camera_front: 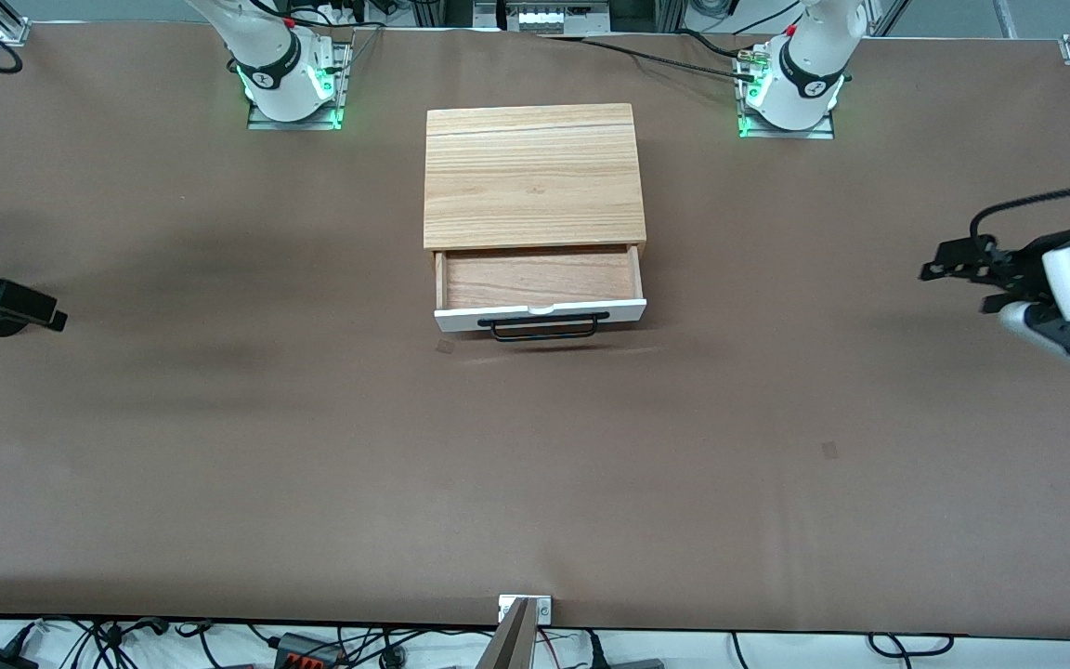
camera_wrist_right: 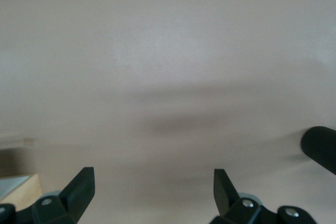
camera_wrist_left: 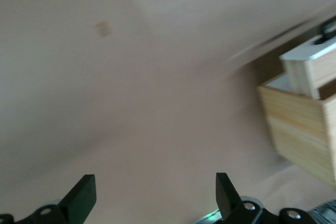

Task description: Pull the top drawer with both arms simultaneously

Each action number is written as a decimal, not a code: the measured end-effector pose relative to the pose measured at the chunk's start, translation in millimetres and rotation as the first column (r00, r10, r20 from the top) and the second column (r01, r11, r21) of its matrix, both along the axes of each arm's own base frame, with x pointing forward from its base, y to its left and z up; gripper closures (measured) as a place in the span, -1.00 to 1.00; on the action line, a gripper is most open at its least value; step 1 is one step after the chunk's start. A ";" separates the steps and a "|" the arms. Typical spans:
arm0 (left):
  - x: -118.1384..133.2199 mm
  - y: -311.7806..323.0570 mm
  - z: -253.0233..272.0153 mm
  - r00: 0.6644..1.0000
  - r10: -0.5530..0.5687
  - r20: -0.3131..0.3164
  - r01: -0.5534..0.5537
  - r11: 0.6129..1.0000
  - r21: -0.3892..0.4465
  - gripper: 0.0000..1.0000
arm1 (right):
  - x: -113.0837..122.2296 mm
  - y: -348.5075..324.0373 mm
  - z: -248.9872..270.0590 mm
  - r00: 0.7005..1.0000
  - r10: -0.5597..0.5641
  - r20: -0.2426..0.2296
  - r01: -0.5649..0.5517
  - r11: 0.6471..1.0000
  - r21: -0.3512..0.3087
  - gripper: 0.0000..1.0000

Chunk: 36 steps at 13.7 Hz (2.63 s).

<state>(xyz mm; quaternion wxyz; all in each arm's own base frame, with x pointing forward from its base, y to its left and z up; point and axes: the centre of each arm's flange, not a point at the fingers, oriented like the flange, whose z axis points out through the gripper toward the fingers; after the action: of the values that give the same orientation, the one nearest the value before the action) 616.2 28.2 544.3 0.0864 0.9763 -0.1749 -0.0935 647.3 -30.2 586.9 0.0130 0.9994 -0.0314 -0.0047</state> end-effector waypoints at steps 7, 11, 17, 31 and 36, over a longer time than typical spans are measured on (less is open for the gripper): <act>-4.8 2.7 13.8 0.965 0.262 0.014 -0.262 0.957 0.128 -1.00 | -49.9 9.5 -9.5 0.999 0.021 -0.035 -0.021 1.000 -0.012 -1.00; -14.4 -7.2 21.1 0.941 0.335 0.040 -0.337 0.929 0.153 -1.00 | -77.1 10.7 -23.8 0.999 0.024 -0.021 -0.024 1.000 -0.008 -1.00; -43.1 -8.5 9.0 0.932 0.351 0.088 -0.361 0.915 0.178 -1.00 | -80.0 15.0 -22.1 0.998 0.054 -0.007 -0.054 0.998 -0.008 -1.00; -37.3 5.8 21.5 0.908 0.379 0.178 -0.405 0.903 0.146 -1.00 | -82.2 7.3 -16.4 0.999 0.043 0.004 -0.043 0.999 -0.008 -1.00; -36.8 -10.0 21.5 0.916 0.359 0.179 -0.387 0.910 0.151 -1.00 | -80.6 12.3 -15.3 0.996 0.087 0.016 -0.086 0.996 -0.009 -1.00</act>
<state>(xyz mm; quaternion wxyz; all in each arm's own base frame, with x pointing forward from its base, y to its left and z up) 579.4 18.3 565.8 -0.0004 0.9997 0.0186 -0.0187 566.7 -17.8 571.6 0.0170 0.9998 0.0118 0.0042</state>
